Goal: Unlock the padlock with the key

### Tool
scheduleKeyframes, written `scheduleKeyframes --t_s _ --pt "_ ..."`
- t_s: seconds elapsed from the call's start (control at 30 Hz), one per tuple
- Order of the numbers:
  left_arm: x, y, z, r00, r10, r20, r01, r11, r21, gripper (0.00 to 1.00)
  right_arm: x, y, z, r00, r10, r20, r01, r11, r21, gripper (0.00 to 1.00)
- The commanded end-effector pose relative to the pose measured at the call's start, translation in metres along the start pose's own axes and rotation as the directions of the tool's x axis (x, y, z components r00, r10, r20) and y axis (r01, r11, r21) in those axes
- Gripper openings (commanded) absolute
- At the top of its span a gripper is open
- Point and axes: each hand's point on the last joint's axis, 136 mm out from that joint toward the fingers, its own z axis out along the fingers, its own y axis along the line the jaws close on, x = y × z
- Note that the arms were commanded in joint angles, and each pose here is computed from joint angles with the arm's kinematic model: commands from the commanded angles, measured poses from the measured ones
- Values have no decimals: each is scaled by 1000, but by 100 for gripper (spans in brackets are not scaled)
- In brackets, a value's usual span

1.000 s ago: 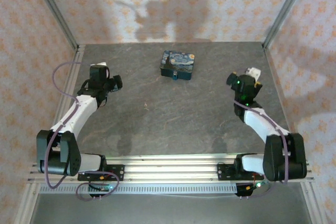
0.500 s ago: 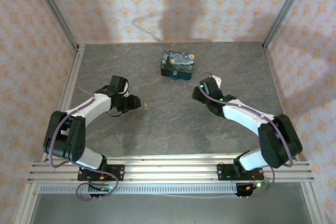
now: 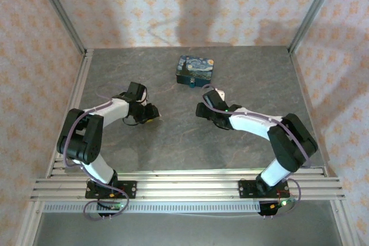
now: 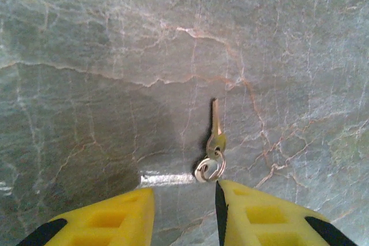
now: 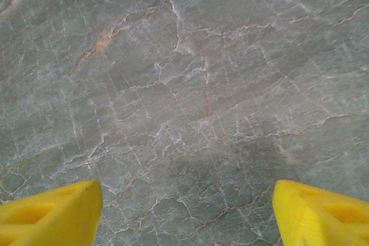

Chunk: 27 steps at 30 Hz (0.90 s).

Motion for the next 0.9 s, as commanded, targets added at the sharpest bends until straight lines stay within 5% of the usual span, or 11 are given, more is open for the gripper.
scheduleKeyframes --t_s 0.0,0.87 --pt "-11 -18 2 999 -16 27 15 999 49 34 -6 10 1 1000 19 8 -19 1000 -18 78" --pt "-17 -28 26 997 -76 8 76 995 58 35 -8 2 -11 999 27 37 -27 1000 -4 78"
